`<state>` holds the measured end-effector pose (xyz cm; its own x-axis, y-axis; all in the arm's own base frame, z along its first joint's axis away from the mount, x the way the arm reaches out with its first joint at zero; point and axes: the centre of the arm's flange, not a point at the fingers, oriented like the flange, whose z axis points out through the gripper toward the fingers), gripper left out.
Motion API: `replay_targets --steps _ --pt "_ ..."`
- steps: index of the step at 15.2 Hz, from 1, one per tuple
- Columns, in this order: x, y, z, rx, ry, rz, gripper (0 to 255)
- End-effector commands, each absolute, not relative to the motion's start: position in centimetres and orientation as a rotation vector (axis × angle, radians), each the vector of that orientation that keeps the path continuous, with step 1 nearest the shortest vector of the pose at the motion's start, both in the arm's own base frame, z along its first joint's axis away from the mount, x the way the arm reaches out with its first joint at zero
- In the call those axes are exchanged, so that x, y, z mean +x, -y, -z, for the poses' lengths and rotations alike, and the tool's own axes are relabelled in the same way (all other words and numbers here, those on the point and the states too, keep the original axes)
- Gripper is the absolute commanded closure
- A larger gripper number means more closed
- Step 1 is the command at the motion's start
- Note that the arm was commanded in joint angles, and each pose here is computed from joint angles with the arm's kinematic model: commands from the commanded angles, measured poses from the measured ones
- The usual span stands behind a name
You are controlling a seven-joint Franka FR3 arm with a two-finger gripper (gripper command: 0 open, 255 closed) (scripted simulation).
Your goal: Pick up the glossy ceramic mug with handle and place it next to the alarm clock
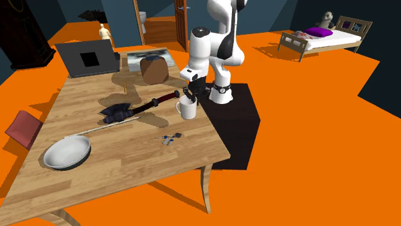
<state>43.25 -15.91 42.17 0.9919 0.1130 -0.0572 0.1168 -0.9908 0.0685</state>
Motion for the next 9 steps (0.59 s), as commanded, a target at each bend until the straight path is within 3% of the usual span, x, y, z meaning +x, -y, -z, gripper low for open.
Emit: replay_targets --steps 1,9 --pt "43.2 16.0 -43.3 3.064 -0.177 0.082 255" --pt "43.2 16.0 -47.5 3.064 -0.177 0.082 255"
